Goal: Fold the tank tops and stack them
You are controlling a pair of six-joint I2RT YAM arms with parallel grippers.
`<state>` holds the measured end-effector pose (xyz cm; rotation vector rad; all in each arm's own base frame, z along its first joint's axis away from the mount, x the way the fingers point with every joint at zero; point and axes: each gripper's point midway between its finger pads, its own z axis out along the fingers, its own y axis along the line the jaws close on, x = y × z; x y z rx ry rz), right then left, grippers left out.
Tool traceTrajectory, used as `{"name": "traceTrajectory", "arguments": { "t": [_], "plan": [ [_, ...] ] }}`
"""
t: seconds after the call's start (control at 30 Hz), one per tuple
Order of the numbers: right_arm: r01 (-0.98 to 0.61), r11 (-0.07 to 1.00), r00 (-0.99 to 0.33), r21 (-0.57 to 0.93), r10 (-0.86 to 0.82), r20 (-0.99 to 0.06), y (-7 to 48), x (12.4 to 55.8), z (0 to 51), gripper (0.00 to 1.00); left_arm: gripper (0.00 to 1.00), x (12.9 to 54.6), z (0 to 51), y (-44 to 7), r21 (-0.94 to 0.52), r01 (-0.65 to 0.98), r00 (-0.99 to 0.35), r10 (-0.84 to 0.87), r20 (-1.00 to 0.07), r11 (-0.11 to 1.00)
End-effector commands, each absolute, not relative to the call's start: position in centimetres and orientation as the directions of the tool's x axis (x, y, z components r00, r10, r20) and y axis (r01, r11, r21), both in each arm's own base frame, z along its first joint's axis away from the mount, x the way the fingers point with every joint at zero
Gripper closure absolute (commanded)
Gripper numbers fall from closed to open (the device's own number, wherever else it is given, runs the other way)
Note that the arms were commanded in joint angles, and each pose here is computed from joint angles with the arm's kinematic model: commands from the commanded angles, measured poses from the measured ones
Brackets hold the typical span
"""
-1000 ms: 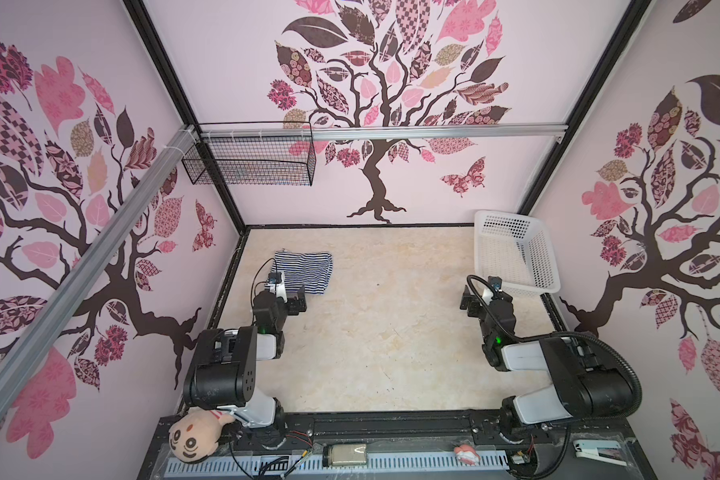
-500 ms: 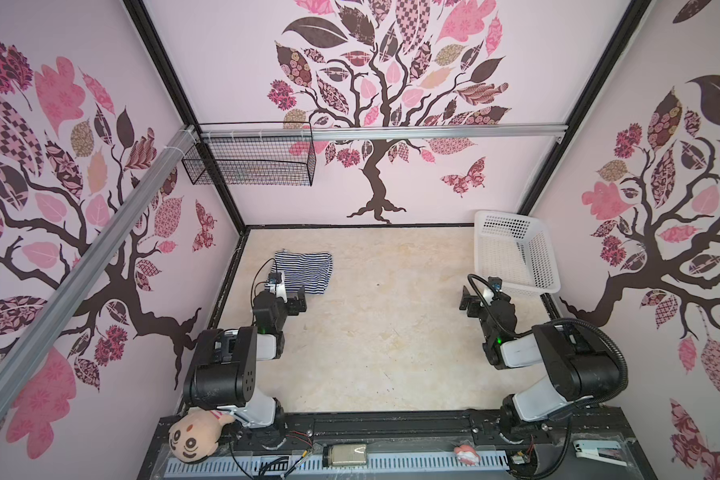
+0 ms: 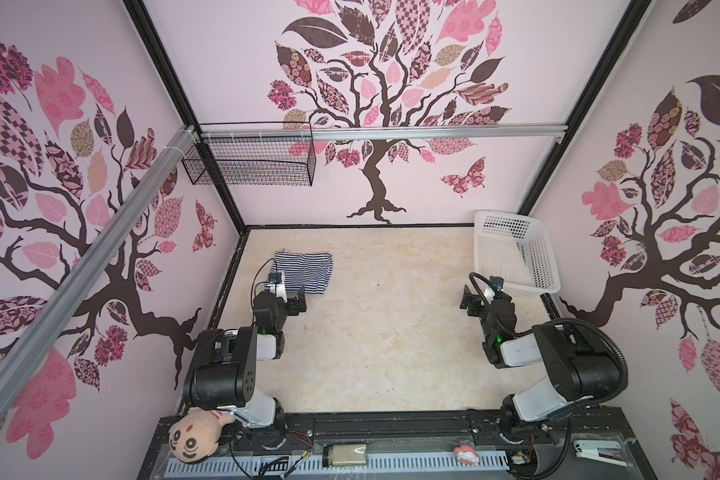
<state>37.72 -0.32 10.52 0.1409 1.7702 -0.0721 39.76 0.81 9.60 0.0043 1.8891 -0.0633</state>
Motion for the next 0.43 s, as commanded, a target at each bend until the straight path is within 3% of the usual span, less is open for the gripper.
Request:
{"name": "traceTrajectory", "arguments": {
  "t": [0.0,0.4],
  "plan": [
    [0.150,0.988,-0.160,0.045,0.069,-0.985,-0.63,38.33,11.58,0.00,0.03,39.95,10.20,0.61,-0.039,0.046,-0.296,-0.024,-0.955,0.998],
    [0.150,0.988,-0.163,0.043,0.067,-0.984,-0.64,38.31,11.49,0.00,0.03,39.97,10.19,0.57,-0.035,0.047,-0.295,-0.020,-0.955,0.998]
  ]
}}
